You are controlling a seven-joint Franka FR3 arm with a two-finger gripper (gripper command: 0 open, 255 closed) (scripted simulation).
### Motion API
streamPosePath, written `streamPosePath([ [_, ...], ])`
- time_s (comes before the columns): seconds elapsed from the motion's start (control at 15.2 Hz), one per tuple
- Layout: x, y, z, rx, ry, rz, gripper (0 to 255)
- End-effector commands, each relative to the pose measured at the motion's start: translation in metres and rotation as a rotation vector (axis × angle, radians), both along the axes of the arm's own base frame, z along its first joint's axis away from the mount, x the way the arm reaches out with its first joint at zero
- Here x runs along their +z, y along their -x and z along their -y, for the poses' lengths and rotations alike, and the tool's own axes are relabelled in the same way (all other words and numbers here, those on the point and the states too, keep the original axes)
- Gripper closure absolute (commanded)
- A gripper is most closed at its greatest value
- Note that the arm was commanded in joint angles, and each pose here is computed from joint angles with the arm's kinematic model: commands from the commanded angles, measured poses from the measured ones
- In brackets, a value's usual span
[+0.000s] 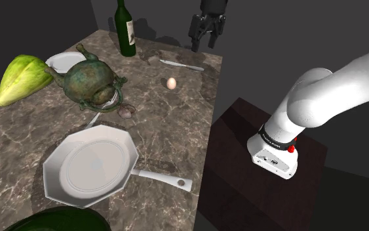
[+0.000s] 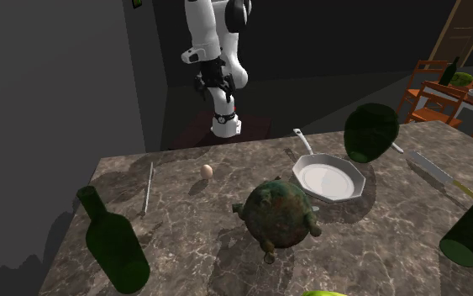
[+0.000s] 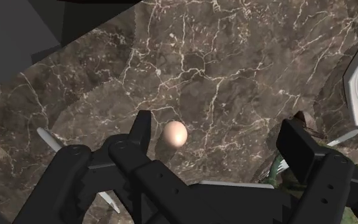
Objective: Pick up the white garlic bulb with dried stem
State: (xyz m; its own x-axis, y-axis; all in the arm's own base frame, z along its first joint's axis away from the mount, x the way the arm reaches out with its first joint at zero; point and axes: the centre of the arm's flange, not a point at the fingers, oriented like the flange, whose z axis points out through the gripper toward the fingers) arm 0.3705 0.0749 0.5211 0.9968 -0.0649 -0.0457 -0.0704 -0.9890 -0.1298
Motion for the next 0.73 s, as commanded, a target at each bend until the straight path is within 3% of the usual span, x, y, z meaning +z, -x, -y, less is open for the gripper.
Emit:
streamPosePath([
  [0.0, -0.017, -0.016, -0.023, 0.013, -0.002, -0.004, 0],
  [0.66, -0.09, -0.086, -0.111, 0.077, -0.005, -0.03, 0],
])
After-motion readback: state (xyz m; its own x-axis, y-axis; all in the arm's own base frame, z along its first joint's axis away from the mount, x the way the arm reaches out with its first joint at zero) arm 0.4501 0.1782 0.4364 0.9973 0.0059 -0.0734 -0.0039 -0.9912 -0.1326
